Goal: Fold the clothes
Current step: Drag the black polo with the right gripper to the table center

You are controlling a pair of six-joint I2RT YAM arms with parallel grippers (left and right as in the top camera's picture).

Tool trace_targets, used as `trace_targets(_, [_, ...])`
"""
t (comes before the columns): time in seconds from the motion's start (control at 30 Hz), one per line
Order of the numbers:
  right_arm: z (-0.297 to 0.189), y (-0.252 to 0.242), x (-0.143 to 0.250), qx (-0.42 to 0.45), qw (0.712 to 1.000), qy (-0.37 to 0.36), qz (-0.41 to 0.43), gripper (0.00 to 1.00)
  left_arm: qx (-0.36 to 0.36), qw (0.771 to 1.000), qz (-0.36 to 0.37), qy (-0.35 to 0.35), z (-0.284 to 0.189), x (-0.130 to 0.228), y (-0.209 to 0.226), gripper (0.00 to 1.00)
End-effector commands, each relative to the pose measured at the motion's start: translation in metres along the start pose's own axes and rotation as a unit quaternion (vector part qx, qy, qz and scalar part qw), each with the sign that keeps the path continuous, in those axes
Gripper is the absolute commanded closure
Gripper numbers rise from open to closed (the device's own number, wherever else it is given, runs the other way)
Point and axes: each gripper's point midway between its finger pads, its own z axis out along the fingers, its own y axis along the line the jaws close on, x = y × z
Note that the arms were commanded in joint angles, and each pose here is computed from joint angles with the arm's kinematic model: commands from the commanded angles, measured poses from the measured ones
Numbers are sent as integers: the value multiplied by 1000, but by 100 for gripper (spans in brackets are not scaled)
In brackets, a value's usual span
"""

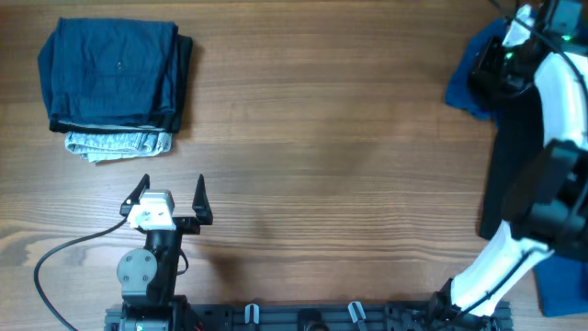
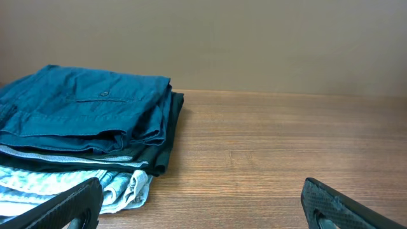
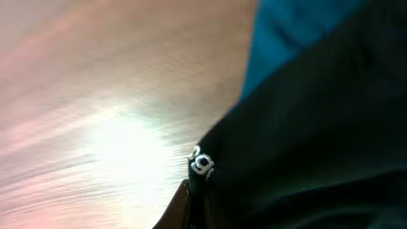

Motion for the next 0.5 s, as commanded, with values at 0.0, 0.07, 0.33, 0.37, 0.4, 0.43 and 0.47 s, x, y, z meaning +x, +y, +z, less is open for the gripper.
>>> trace_targets(0.0, [-85, 44, -35, -40, 994, -93, -33, 95, 0, 1000, 10, 1, 0, 2, 0, 0])
trace_targets(0.07, [-116, 55, -41, -43, 990, -123, -45, 96, 0, 1000, 10, 1, 0, 2, 0, 0])
trace_targets(0.33, [-211, 161, -15, -185, 962, -166, -112, 96, 0, 1000, 10, 1, 0, 2, 0, 0])
trace_targets(0.37, [-203, 189, -1, -213, 958, -143, -124, 96, 0, 1000, 10, 1, 0, 2, 0, 0])
trace_targets(0.4, [-195, 214, 11, -232, 954, -125, -144, 96, 0, 1000, 10, 1, 0, 2, 0, 0])
trace_targets(0.43, [-183, 245, 28, -253, 949, -99, -161, 96, -1, 1000, 9, 3, 0, 3, 0, 0])
trace_targets(0.47, [-154, 299, 63, -278, 939, -55, -195, 95, -1, 1000, 9, 5, 1, 4, 0, 0])
